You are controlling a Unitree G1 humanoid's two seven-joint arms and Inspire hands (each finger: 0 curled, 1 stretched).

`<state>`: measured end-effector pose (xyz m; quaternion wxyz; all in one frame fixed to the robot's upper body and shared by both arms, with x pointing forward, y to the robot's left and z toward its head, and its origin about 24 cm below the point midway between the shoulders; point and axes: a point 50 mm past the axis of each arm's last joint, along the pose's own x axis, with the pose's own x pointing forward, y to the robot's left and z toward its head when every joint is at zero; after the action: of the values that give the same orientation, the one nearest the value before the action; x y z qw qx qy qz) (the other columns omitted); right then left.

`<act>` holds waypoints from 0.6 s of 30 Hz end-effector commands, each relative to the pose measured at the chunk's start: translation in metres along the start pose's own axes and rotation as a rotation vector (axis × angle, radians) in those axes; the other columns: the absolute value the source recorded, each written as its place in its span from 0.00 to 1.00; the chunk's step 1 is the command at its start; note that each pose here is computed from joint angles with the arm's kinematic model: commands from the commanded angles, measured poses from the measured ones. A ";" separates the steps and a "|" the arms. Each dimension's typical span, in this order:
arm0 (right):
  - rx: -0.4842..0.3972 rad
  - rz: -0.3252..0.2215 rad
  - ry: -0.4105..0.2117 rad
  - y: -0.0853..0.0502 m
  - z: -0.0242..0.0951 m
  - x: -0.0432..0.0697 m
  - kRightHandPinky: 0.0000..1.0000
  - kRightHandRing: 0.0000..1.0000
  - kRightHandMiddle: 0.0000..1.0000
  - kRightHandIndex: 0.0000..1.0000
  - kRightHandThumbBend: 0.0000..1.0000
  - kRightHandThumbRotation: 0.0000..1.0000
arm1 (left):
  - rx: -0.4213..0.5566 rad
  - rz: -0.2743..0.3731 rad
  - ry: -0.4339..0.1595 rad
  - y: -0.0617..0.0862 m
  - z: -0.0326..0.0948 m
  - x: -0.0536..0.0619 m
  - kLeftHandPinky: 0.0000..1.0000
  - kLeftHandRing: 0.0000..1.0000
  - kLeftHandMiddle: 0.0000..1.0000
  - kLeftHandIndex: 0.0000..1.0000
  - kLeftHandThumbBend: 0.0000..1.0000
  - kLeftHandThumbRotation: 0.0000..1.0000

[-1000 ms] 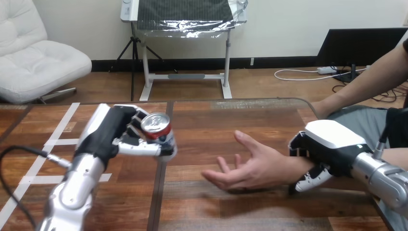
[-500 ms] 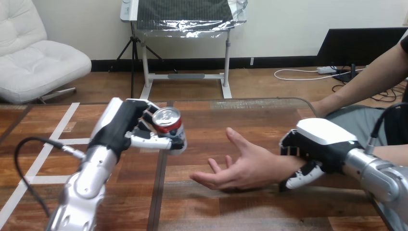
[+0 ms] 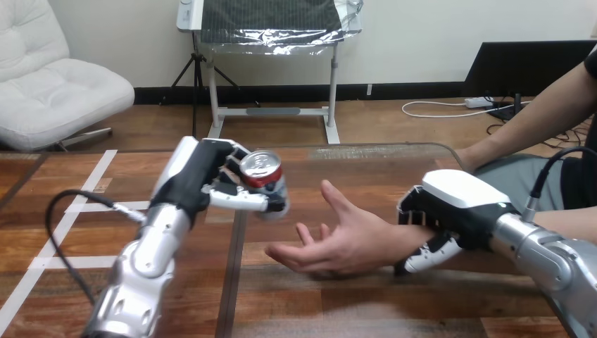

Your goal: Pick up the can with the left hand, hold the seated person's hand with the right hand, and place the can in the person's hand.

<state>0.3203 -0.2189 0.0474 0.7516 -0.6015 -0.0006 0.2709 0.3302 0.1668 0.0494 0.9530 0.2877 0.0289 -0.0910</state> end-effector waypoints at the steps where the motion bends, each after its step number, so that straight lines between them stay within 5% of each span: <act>1: 0.072 -0.074 -0.036 -0.013 0.012 0.011 0.31 0.35 0.40 0.41 0.67 0.30 | 0.010 0.029 -0.151 0.006 0.045 0.021 0.28 0.33 0.37 0.42 0.69 0.00; 18: 0.084 -0.089 -0.054 -0.018 0.019 0.013 0.29 0.33 0.38 0.40 0.67 0.28 | -0.020 -0.043 -0.174 -0.019 0.054 0.030 0.26 0.32 0.38 0.42 0.68 0.00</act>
<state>0.3259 -0.2039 0.0565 0.7603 -0.5891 -0.0258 0.2725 0.3396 0.1366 0.0475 0.9546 0.2694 0.0205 -0.1251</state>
